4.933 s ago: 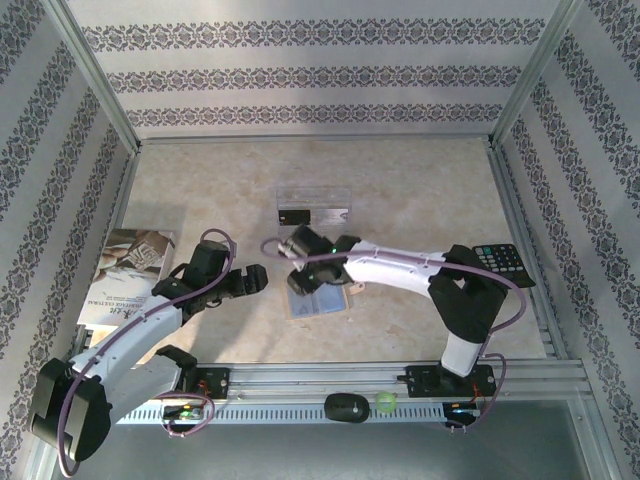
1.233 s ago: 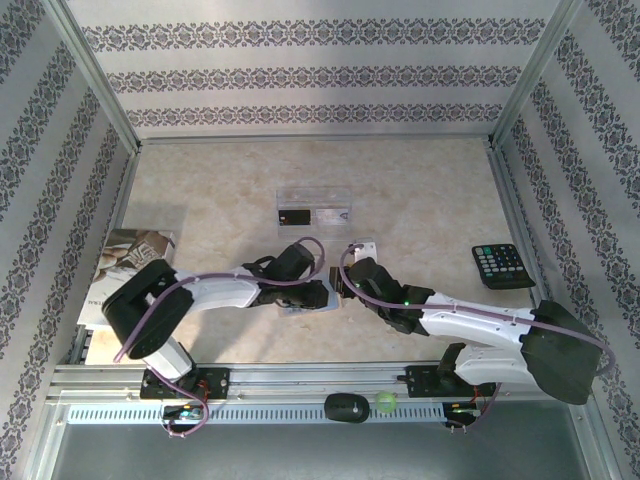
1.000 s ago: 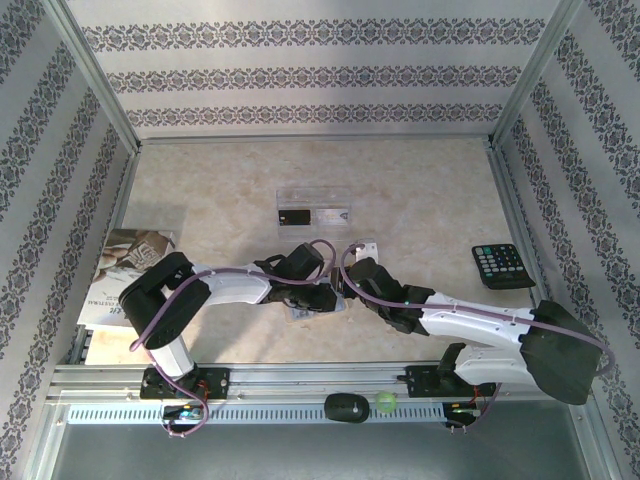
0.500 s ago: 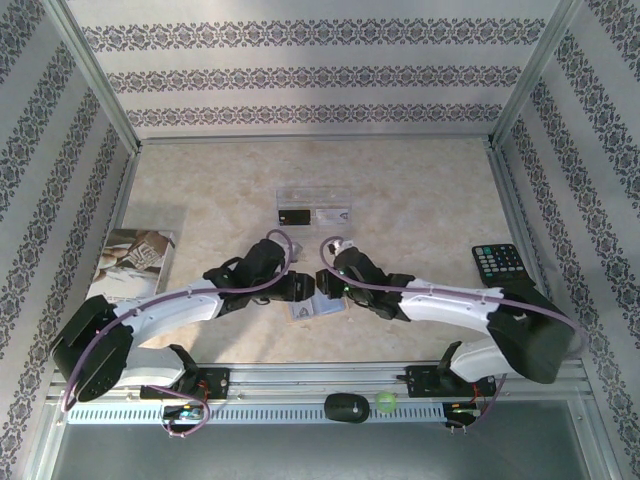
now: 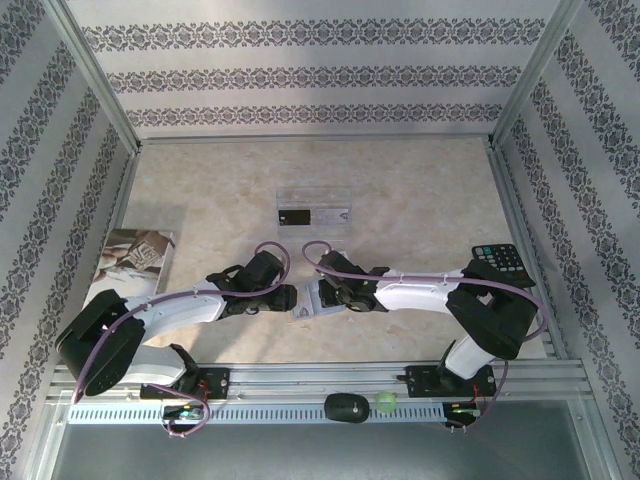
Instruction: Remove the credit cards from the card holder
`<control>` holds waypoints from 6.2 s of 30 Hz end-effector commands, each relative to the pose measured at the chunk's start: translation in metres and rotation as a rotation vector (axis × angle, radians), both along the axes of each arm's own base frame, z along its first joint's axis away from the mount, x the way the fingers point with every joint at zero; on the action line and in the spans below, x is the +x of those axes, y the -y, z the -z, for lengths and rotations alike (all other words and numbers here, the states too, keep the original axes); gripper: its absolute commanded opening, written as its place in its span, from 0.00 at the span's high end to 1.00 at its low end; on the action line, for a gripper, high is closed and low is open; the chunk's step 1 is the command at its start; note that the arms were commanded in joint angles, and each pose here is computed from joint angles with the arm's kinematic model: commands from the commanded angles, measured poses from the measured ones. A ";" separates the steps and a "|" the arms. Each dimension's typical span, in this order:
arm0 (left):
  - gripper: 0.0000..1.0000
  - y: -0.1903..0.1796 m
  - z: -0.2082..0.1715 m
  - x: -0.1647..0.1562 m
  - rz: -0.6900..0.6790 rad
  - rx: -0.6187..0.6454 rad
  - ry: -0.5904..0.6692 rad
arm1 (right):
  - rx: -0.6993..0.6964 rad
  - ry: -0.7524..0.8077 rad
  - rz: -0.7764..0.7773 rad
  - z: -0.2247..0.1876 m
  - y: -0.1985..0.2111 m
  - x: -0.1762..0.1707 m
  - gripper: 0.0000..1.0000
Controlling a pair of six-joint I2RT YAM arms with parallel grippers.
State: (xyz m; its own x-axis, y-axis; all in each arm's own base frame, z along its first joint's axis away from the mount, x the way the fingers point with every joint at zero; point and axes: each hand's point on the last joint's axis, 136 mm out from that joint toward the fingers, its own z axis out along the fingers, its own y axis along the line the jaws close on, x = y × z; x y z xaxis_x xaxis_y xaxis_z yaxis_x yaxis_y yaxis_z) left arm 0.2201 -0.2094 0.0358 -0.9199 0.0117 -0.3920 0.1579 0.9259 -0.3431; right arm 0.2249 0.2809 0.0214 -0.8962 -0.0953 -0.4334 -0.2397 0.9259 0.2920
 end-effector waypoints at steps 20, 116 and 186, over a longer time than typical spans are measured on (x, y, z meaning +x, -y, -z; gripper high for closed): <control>0.55 0.039 -0.007 0.028 0.067 -0.039 0.076 | 0.002 0.173 -0.010 -0.045 0.000 0.018 0.78; 0.63 0.005 0.042 -0.019 -0.014 0.080 -0.041 | 0.356 -0.418 0.035 0.008 -0.052 -0.031 0.79; 0.66 -0.016 0.025 -0.010 -0.071 0.036 0.003 | 0.343 -0.320 0.078 -0.004 -0.034 -0.019 1.00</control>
State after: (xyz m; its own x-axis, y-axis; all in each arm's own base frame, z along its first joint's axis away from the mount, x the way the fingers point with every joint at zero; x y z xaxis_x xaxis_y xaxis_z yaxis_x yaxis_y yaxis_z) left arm 0.2179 -0.1883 0.0177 -0.8964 -0.0341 -0.4420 0.0927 0.9606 -0.2621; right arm 0.2072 0.3298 0.0269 -0.9939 0.0535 -0.0968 -0.0279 0.7254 0.6878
